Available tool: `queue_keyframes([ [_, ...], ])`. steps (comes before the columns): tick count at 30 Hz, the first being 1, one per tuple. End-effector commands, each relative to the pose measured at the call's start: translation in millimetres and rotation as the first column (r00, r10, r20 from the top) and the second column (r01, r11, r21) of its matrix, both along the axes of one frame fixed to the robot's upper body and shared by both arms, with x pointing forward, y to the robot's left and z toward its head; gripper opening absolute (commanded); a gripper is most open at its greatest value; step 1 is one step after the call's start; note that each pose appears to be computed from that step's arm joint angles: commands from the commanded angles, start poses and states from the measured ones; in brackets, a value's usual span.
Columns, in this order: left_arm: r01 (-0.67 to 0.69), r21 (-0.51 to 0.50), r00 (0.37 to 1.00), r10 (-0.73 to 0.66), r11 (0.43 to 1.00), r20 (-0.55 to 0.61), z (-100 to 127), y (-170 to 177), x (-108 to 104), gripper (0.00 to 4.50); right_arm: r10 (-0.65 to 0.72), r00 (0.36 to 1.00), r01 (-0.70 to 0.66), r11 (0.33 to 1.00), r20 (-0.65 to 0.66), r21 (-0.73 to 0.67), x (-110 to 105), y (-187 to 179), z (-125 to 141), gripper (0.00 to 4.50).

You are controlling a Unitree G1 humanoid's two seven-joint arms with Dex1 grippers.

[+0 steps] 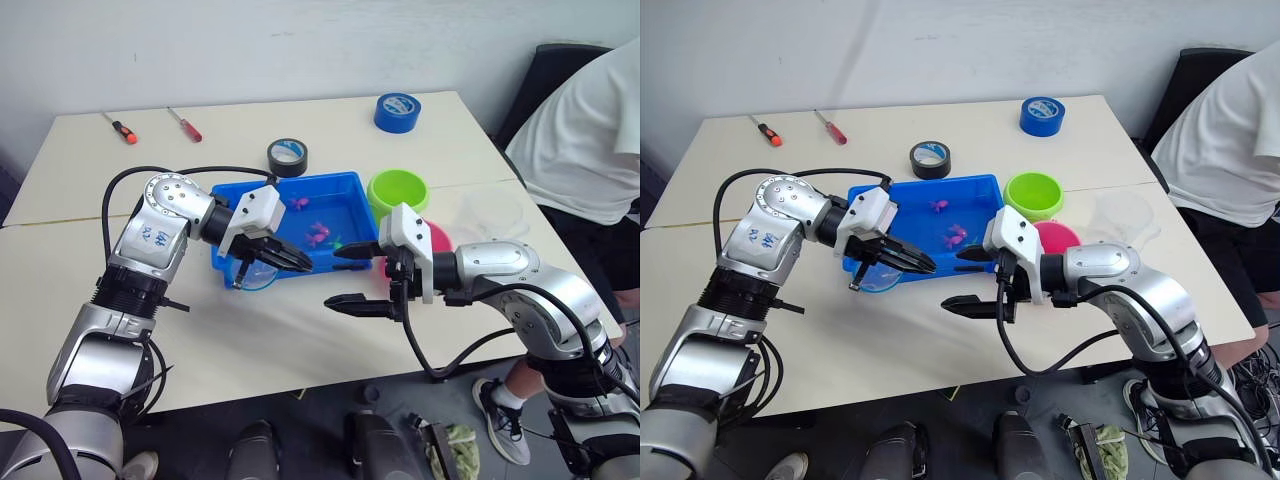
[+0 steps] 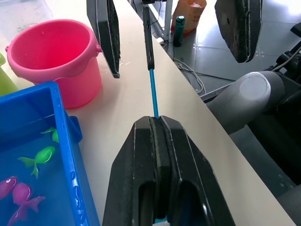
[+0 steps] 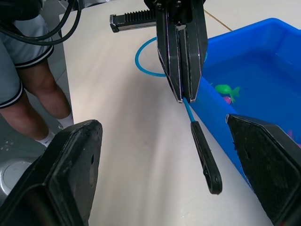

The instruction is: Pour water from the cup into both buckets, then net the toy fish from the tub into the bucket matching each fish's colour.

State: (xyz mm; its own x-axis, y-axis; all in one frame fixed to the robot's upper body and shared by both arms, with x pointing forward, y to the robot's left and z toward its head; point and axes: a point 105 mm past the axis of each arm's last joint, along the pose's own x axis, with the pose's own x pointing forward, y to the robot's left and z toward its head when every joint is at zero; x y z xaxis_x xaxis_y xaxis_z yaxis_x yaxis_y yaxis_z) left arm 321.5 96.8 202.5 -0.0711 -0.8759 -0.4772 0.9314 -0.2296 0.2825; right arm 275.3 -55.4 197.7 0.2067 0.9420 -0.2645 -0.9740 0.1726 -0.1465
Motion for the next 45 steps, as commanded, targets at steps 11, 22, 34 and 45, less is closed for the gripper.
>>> queue_keyframes([
  [11,0.042,-0.001,0.999,-0.042,0.999,0.030,14.3,-2.3,-4.6,0.00,0.012,0.999,-0.012,1.000,0.033,0.005,1.0,4.0,7.4,1.21],
  [22,0.010,0.020,1.000,-0.010,1.000,0.020,13.4,0.4,-1.4,0.00,0.010,0.999,-0.010,1.000,0.032,0.004,1.5,2.4,7.9,0.06],
  [34,-0.126,-0.120,0.991,0.129,0.985,0.018,38.2,7.5,12.4,2.73,0.000,0.999,-0.001,1.000,0.040,0.010,1.6,-1.5,11.2,0.00],
  [45,-0.481,-0.404,0.864,0.498,0.778,-0.071,122.7,101.7,17.4,4.42,-0.102,0.991,0.098,0.994,0.084,0.052,15.7,-13.1,20.8,0.00],
])
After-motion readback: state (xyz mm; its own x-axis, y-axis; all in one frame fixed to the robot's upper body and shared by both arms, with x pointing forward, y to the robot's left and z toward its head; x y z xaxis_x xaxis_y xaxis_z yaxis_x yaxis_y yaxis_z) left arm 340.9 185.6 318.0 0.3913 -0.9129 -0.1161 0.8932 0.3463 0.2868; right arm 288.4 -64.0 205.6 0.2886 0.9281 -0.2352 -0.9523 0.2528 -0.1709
